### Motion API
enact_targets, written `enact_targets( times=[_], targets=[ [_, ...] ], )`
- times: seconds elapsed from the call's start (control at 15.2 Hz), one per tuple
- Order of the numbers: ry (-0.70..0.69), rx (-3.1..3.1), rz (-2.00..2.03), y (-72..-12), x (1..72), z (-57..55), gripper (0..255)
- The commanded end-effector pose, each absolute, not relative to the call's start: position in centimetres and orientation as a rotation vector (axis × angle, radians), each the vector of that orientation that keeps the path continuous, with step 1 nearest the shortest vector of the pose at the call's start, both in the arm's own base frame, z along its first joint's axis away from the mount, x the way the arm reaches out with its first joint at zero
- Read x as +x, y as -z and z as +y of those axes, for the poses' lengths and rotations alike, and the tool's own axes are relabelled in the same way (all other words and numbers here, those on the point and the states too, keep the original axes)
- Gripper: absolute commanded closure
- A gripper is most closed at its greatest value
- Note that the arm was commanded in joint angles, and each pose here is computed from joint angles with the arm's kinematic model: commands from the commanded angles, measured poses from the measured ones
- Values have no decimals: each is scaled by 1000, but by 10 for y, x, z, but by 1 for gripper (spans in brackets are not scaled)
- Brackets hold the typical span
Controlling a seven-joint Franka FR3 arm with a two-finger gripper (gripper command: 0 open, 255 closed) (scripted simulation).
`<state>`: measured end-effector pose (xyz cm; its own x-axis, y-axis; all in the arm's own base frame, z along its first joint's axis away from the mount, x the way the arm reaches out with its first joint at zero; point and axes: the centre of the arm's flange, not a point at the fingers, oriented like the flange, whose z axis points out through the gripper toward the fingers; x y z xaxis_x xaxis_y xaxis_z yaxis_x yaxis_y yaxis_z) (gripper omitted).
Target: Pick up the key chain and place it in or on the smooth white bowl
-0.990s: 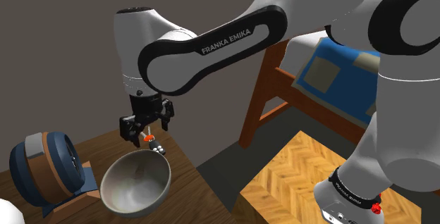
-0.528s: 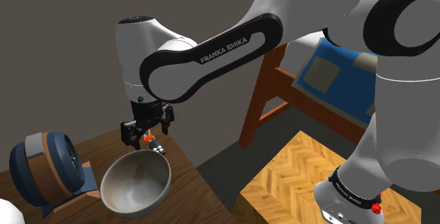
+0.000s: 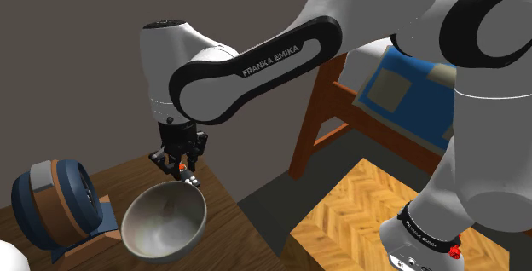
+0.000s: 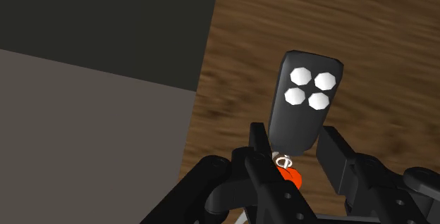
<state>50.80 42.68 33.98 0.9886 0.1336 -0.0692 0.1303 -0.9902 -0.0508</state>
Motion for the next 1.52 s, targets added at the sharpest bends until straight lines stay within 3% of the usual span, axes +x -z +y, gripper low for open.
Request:
enact_targets(
  times=[0.0, 1.45],
  targets=[
    [-112, -3087, -205, -340, 508, 427, 255],
    [-112, -3087, -205, -435, 508, 427, 255]
  ],
)
